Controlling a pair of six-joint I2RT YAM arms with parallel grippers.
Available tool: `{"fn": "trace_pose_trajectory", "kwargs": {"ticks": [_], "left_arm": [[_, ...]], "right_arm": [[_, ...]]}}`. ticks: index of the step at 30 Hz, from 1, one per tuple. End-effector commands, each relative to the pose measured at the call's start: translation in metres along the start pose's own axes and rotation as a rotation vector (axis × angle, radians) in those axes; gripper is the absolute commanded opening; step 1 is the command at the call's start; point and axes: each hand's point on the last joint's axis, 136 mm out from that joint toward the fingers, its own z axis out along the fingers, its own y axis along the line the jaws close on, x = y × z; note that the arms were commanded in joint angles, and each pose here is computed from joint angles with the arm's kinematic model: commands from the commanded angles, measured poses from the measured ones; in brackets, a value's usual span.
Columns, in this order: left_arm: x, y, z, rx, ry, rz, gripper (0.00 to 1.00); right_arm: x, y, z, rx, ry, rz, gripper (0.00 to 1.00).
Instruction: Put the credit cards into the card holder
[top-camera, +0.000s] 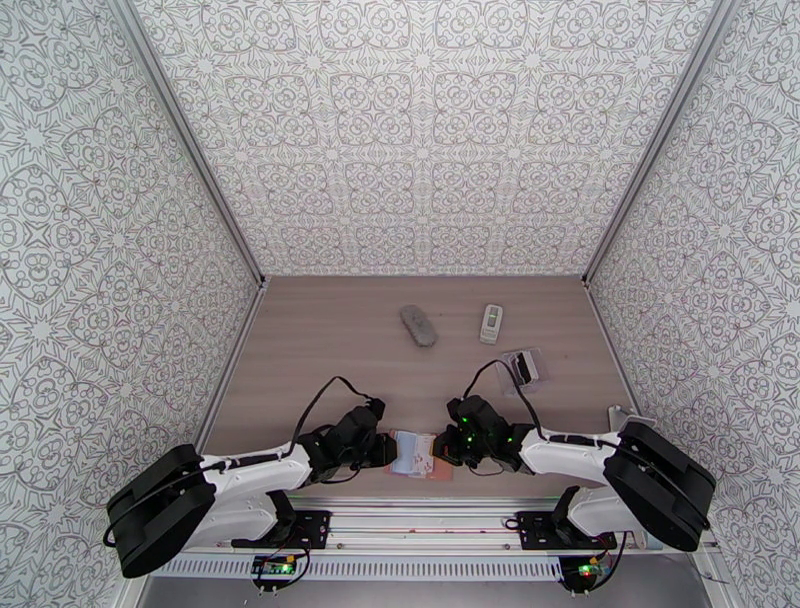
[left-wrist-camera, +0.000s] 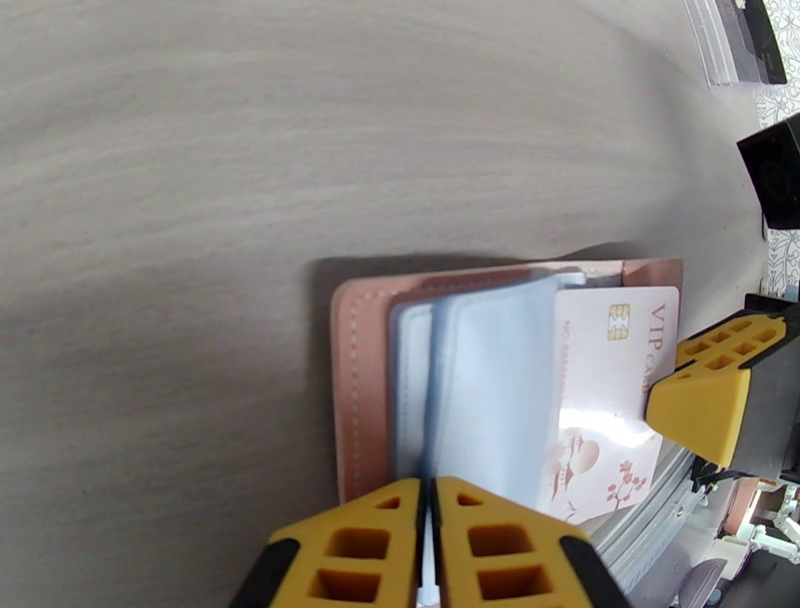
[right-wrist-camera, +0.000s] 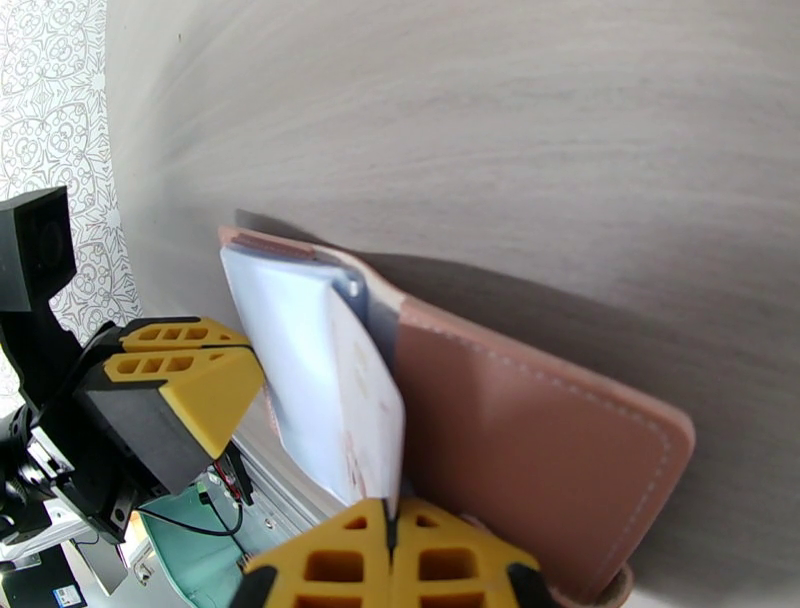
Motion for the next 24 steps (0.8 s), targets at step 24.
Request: {"fn": "trace_pose_trajectory", "kwargs": {"ticks": [24], "left_arm": [[0.02, 0.025, 0.0, -0.133, 0.051, -0.012, 0.14]], "right_arm": [[0.003, -0.017, 0.007, 0.098, 0.024, 0.0, 0.11]]}}
